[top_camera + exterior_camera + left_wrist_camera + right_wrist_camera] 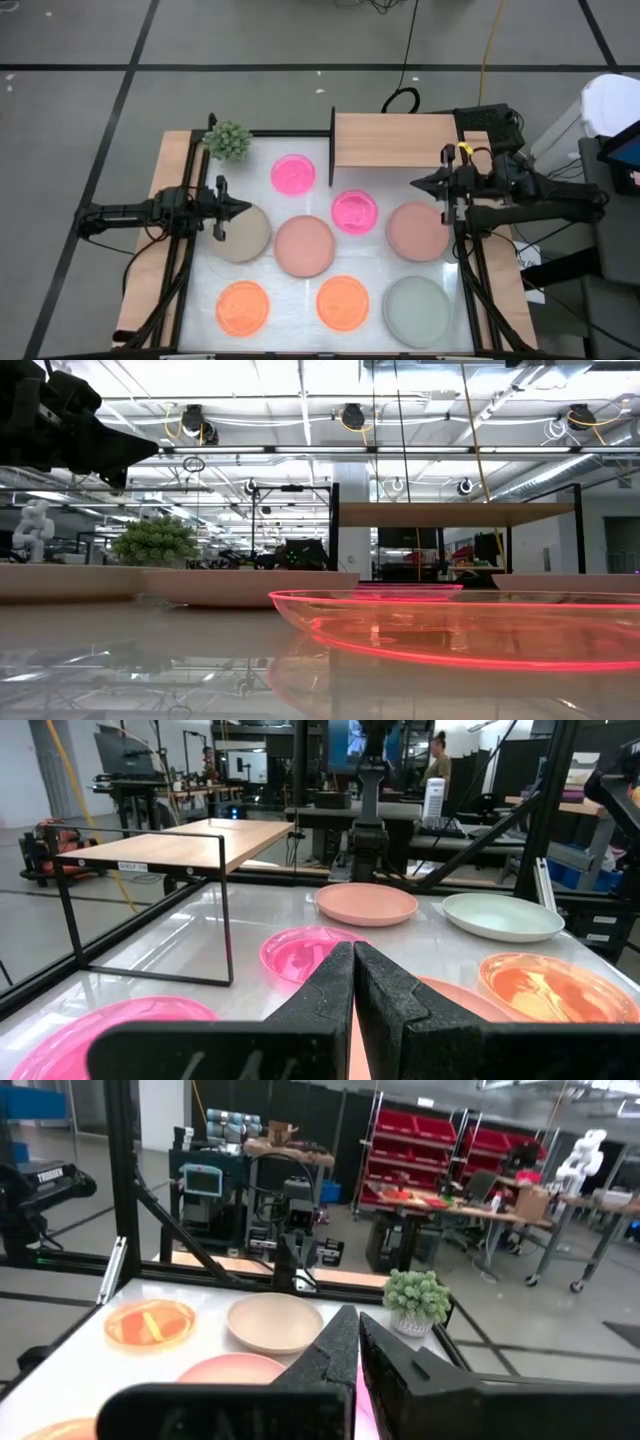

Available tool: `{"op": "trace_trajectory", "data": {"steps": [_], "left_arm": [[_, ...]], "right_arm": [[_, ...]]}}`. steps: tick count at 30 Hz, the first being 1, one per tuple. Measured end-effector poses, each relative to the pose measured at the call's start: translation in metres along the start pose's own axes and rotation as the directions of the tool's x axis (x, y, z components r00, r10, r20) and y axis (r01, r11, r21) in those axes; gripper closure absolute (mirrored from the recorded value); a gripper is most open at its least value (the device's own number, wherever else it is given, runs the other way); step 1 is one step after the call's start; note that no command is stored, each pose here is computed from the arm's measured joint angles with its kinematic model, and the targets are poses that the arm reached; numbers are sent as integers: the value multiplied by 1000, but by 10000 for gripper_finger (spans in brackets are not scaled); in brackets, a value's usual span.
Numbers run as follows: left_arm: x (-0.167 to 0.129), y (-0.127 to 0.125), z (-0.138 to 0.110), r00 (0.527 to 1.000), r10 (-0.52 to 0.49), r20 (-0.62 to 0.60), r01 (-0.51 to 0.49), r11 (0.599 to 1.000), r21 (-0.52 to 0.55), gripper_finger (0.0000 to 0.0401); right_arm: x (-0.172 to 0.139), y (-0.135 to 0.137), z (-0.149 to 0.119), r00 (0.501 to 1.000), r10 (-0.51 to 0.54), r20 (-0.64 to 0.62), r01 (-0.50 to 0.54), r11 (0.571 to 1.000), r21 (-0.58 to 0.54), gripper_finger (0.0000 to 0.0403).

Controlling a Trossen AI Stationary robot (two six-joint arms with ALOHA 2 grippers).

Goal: Place and stack plates onto a shelf
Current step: Put the right light pink plate on the shelf

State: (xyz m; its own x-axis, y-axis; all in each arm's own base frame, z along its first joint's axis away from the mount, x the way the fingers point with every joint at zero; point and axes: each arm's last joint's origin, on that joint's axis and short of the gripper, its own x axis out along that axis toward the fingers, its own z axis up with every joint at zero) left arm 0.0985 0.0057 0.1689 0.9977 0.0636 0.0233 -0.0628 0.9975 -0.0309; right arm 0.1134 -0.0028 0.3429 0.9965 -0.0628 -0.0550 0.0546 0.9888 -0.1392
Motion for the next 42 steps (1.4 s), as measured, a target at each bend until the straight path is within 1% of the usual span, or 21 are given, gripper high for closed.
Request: {"op": "trace_trajectory", "data": {"steps": [10, 16, 19, 22, 24, 26, 30, 33, 36, 39, 42], "left_arm": [[0, 0, 1, 1000, 0, 7, 0, 1000, 7, 382], [0, 0, 2, 1000, -1, 21, 0, 999, 34, 382], [0, 0, 2, 1000, -1, 20, 0, 999, 36, 382], [0, 0, 2, 1000, 1, 20, -2, 999, 36, 382], [0, 1, 2, 999, 25, 24, -26, 999, 35, 382], [0, 1, 3, 998, 45, 33, -45, 999, 13, 382], [0, 1, 5, 997, 51, 49, -48, 997, -65, 382], [-1, 1, 12, 991, 49, 127, -38, 995, -92, 382], [-4, 1, 27, 987, 50, 153, -31, 993, -118, 382], [-11, 0, 52, 981, 49, 186, -24, 991, -133, 382], [-18, -1, 82, 983, 45, 175, -21, 990, -136, 382]], "right_arm": [[8, -5, 42, 990, 19, -140, -2, 993, 120, 403], [14, -7, 58, 973, 25, -228, 19, 982, 188, 403], [18, -7, 59, 959, 29, -283, 30, 979, 203, 403], [23, -8, 56, 942, -10, -336, 87, 973, 214, 403], [28, -7, 52, 926, -13, -377, 105, 968, 226, 403], [32, -7, 48, 912, -9, -411, 115, 965, 234, 403], [41, -5, 43, 893, -2, -450, 122, 963, 238, 403], [47, -5, 39, 875, 2, -484, 126, 965, 232, 403], [51, -4, 36, 862, 4, -507, 129, 965, 227, 403], [55, -3, 34, 852, 6, -524, 131, 966, 224, 403], [58, -3, 31, 836, 9, -549, 146, 960, 238, 403]]}}
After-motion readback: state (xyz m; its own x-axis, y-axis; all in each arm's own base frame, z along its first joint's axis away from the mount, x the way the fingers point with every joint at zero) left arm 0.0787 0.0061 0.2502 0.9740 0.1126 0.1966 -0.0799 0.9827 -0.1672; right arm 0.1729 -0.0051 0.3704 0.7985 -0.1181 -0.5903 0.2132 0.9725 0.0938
